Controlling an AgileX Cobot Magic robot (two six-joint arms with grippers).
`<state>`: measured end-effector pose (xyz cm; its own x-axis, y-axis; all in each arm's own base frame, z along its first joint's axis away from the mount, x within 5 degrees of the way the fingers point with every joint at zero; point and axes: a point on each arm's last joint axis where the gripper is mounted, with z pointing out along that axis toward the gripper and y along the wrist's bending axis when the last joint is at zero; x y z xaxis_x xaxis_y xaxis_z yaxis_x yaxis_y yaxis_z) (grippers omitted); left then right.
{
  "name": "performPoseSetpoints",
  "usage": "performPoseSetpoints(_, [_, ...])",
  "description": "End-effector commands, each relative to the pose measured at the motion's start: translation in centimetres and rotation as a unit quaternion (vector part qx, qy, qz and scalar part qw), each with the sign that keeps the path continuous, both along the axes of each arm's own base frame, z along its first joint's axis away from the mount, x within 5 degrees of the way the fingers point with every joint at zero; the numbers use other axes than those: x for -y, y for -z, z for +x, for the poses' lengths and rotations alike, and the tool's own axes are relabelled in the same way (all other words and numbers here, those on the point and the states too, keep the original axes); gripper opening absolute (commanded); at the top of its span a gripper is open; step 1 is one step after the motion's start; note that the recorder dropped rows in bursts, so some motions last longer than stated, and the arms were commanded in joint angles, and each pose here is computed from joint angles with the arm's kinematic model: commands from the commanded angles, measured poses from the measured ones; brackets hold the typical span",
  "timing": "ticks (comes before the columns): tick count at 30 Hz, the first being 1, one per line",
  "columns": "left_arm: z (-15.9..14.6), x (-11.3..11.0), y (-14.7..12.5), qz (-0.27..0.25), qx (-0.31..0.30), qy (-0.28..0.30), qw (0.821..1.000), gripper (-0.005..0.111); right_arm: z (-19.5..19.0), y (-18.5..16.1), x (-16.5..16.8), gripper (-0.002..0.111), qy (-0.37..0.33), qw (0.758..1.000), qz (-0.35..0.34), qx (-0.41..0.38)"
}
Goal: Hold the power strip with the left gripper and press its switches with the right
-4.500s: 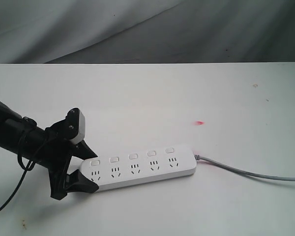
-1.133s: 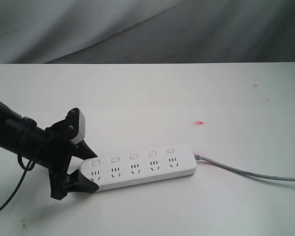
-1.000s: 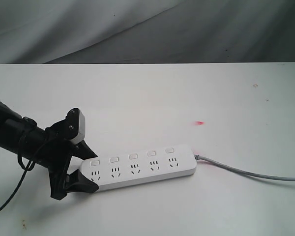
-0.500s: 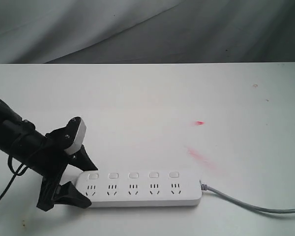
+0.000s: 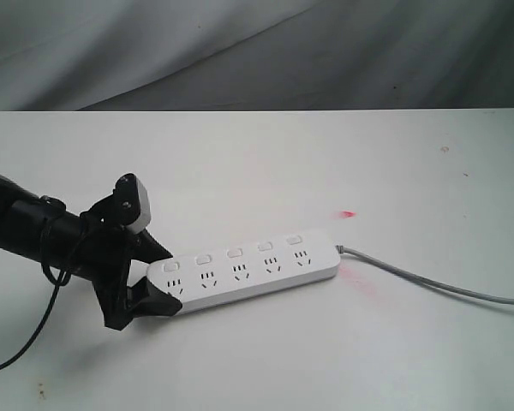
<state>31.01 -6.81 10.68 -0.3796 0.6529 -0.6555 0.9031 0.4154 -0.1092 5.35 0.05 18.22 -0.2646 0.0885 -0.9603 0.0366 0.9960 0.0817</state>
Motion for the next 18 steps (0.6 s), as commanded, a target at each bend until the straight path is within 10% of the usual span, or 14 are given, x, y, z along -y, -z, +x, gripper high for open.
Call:
performPoseSetpoints(1, [-0.1,-0.1,0.1,0.018,0.005,0.017,1.0,0.043,0.0,0.1,0.0,0.0,0.005,1.0,0.002,0.002])
performPoseSetpoints(6, [-0.1,-0.2,0.1,0.022,0.007,0.016,1.0,0.094,0.0,0.1,0.0,0.0,0.005,1.0,0.002,0.002])
performPoseSetpoints(18, [0.4,-1.0,-6.5,0.055,0.131,-0.043,0.989,0.095,0.0,0.1,0.0,0.0,0.005,1.0,0.002,0.002])
